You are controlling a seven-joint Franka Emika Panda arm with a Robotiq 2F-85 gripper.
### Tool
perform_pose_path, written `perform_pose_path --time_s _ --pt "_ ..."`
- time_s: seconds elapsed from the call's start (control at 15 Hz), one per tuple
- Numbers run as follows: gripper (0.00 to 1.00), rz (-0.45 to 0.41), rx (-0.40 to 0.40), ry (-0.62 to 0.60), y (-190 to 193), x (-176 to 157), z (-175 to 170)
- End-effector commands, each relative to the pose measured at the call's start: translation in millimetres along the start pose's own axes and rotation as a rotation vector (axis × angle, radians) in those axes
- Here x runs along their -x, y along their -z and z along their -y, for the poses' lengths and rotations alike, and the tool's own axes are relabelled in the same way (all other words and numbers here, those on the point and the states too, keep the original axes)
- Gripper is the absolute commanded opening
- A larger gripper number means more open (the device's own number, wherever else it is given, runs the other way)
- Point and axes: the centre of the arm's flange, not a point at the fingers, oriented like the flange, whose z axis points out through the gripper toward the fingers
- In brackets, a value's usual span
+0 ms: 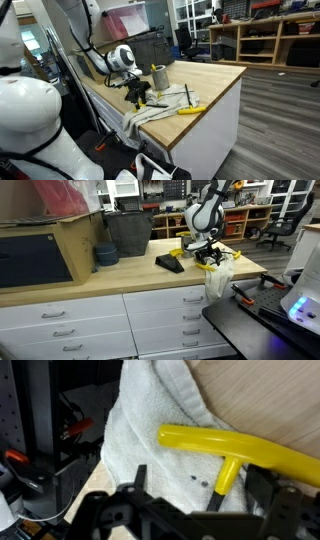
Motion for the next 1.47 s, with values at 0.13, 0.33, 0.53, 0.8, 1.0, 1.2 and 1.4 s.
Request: perform_pose_path --time_s 0.13,0.33,0.53,0.8,1.0,1.2,1.4 --pt "0.66 -0.031 -0.038 -0.012 -5.8 15.6 -11.2" --pt "0.42 -0.032 -0.046 -0.009 -4.5 16.2 -10.8" --pt "0.19 -0.029 -0.048 -0.004 -4.3 17.4 -10.6" --pt "0.04 -0.028 -0.049 0.002 -2.5 17.9 -10.8" --pt "0.05 -0.028 -0.066 0.003 6.4 14.6 -11.2" --pt "0.05 -0.018 -0.102 0.001 27.6 3.0 -11.2" --pt "0.05 0.012 -0.140 -0.015 48.7 -13.6 -8.0"
